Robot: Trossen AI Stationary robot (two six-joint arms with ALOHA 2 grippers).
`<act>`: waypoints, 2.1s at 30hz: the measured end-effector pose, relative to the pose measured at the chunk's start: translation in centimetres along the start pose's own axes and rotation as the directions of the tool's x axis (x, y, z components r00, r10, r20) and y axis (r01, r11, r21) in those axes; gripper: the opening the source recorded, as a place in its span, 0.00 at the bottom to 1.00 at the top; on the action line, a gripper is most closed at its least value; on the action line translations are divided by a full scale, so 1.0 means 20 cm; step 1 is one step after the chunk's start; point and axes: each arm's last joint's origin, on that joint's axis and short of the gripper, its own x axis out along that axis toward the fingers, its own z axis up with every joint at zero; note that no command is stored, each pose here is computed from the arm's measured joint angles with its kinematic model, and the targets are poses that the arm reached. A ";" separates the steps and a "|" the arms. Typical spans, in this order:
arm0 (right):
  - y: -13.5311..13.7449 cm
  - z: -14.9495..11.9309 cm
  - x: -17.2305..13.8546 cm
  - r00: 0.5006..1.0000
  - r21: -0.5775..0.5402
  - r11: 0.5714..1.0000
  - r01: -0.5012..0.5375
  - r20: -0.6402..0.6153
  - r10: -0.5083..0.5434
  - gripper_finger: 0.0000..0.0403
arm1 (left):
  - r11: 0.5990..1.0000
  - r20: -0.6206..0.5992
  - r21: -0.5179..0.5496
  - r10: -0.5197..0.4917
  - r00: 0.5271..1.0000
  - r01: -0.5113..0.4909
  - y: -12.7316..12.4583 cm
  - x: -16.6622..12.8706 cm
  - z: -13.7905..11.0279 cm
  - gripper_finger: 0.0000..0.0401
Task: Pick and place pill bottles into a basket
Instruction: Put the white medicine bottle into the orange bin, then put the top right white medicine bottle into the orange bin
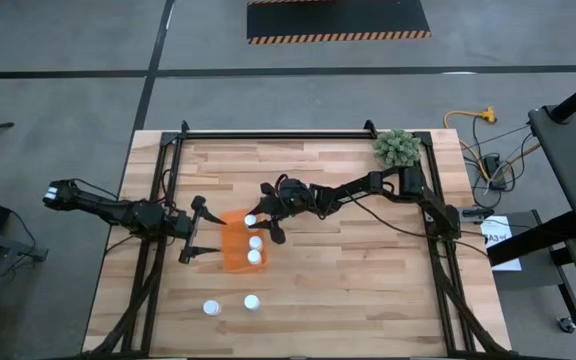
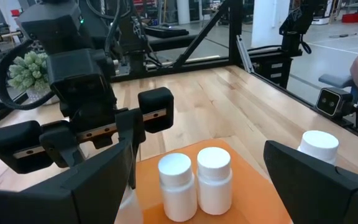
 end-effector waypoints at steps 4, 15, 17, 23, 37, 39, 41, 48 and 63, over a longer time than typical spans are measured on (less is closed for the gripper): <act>0.00 0.00 0.00 1.000 0.000 1.000 0.000 -0.001 0.000 0.37 | 1.000 0.000 0.000 0.000 1.000 0.000 0.00 0.00 0.00 0.86; 0.00 0.00 0.00 1.000 0.004 1.000 0.000 -0.001 0.000 0.44 | 1.000 0.000 0.000 0.000 1.000 0.000 0.00 0.00 0.00 0.86; 0.00 0.00 0.00 1.000 0.004 1.000 0.000 -0.001 0.000 0.44 | 1.000 0.001 0.000 0.000 1.000 0.000 0.00 0.00 0.00 0.86; 0.00 0.00 0.00 1.000 0.007 1.000 0.001 -0.001 -0.001 0.44 | 1.000 0.000 0.000 0.000 1.000 0.000 0.00 0.00 0.00 0.86; 0.00 0.03 0.00 1.000 0.041 0.999 0.002 0.005 -0.002 0.45 | 1.000 0.000 0.000 0.000 1.000 0.000 0.00 0.00 0.00 0.86; 0.00 0.05 -0.01 1.000 0.048 0.999 0.000 0.009 0.000 0.45 | 1.000 0.000 0.000 0.000 1.000 0.000 0.00 0.00 0.00 0.86; 0.00 0.08 -0.02 1.000 0.049 0.999 -0.001 0.013 0.001 0.45 | 1.000 0.000 0.000 0.000 1.000 0.000 0.00 0.00 0.00 0.86; 0.02 0.17 -0.09 0.999 0.040 0.999 -0.006 -0.031 0.007 0.45 | 1.000 0.001 0.000 0.000 1.000 0.000 0.00 0.00 0.00 0.86; 0.05 0.13 -0.14 0.990 0.005 0.998 -0.069 -0.121 0.069 0.45 | 1.000 0.000 0.000 0.000 1.000 0.000 0.00 0.00 0.00 0.86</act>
